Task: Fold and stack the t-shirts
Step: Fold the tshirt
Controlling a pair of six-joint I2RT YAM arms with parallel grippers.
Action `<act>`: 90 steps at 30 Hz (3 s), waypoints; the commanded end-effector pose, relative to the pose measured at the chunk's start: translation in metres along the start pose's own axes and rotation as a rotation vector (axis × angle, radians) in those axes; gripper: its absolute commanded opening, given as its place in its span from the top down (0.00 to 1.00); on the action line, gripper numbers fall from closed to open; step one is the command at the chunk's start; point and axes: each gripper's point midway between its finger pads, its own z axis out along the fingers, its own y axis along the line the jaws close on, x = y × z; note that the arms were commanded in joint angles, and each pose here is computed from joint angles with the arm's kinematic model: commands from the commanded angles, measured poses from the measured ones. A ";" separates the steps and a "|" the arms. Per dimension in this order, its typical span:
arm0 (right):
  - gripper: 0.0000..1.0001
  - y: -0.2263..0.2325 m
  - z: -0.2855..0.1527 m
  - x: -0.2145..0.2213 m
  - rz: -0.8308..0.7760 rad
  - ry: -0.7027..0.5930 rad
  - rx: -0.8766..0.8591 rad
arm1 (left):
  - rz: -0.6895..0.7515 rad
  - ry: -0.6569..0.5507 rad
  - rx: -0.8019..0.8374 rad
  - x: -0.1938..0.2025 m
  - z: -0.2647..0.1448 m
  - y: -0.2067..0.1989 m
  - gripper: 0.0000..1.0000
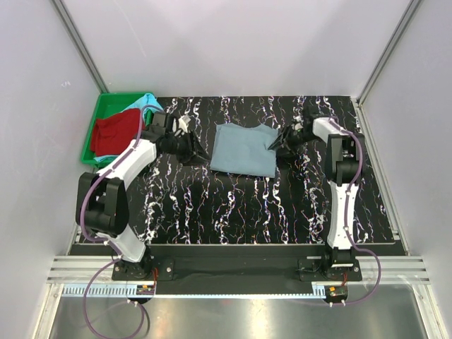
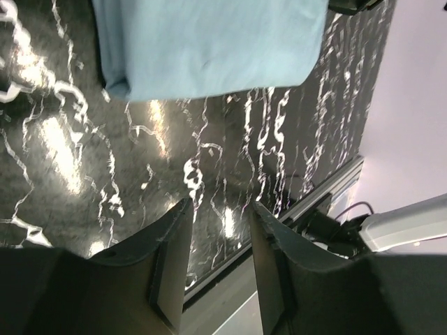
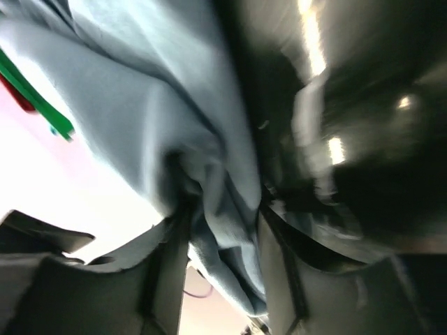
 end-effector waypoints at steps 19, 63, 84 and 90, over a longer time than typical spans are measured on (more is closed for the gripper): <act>0.53 0.062 0.024 0.244 -0.155 0.068 -0.040 | 0.098 -0.090 -0.075 0.050 -0.033 -0.034 0.57; 0.64 0.065 -0.005 0.197 -0.159 0.027 -0.117 | 0.074 0.101 -0.262 0.089 0.079 -0.019 0.93; 0.61 0.019 -0.015 0.182 -0.089 -0.018 -0.067 | 0.136 0.285 -0.099 0.140 0.136 -0.063 0.91; 0.55 0.014 -0.004 0.177 -0.080 0.011 -0.059 | 0.189 0.208 -0.087 0.132 0.108 -0.076 0.84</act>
